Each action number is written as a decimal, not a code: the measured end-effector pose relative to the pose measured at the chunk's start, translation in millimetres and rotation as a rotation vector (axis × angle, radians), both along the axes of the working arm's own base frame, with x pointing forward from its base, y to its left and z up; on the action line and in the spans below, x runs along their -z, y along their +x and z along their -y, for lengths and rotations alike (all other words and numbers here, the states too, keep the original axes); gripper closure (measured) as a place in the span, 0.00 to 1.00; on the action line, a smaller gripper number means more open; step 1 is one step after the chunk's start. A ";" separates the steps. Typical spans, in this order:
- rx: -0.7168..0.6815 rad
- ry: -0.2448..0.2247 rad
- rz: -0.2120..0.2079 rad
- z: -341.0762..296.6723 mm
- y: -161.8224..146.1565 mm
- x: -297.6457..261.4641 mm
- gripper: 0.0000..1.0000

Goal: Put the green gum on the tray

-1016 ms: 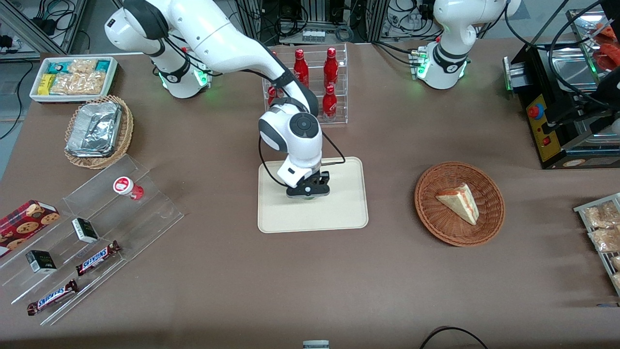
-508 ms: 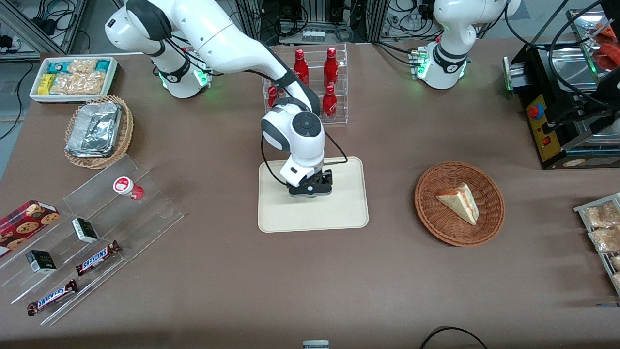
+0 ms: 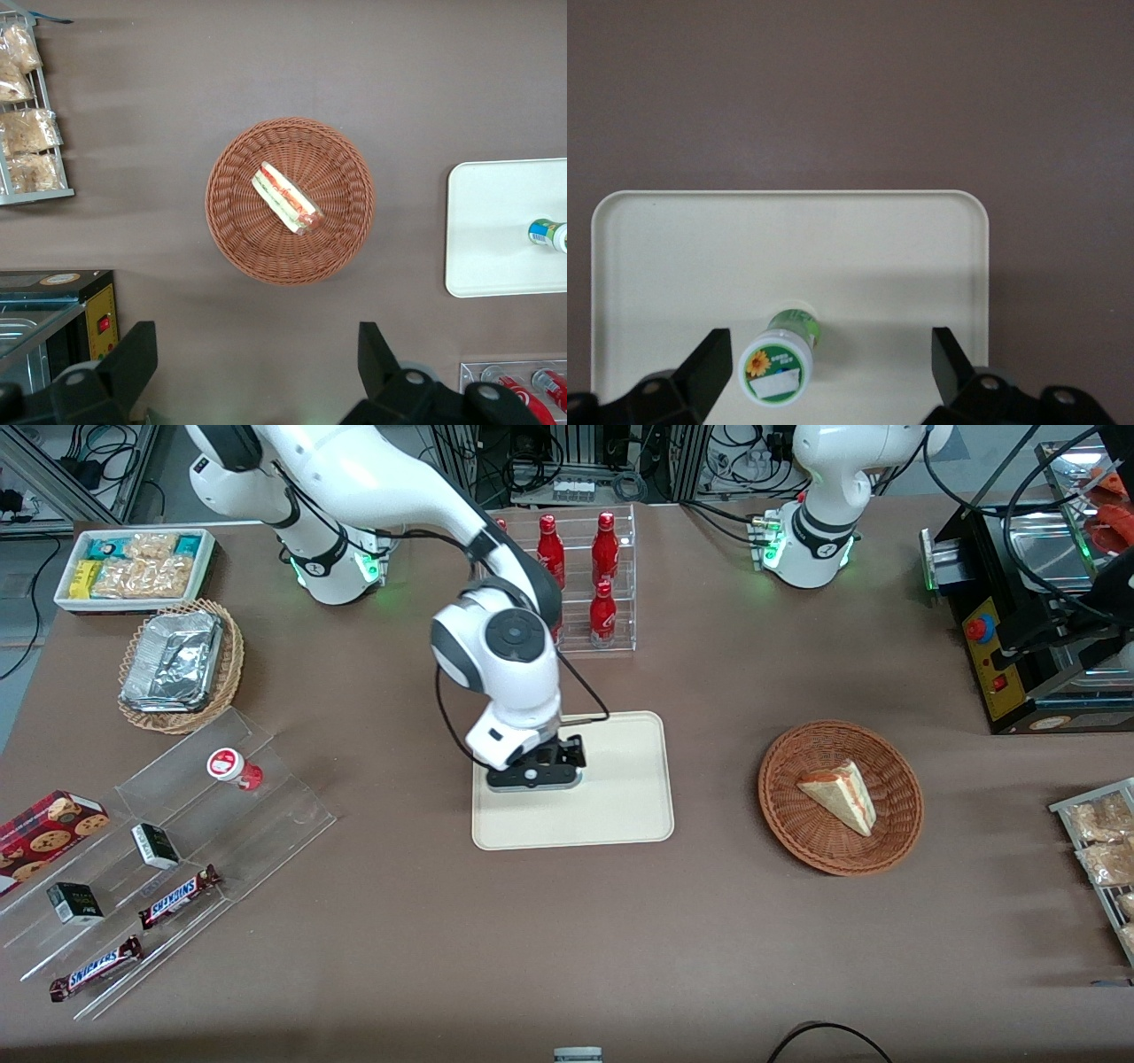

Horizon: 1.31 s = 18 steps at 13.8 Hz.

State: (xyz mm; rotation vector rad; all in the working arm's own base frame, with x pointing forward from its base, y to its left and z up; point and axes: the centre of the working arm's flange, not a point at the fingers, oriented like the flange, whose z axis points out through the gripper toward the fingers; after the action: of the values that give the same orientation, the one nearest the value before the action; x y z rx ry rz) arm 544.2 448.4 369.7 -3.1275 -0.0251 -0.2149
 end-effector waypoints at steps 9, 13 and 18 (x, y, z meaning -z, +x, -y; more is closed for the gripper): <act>0.021 0.017 -0.088 168.2 25.7 -115.7 0.00; 0.019 0.009 -0.141 263.4 13.4 -159.8 0.00; 0.128 0.025 -0.166 363.9 -3.3 -210.7 0.00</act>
State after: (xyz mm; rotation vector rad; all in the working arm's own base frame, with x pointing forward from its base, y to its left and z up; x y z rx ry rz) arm 540.8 84.5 580.4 -3.1126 0.1780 0.0440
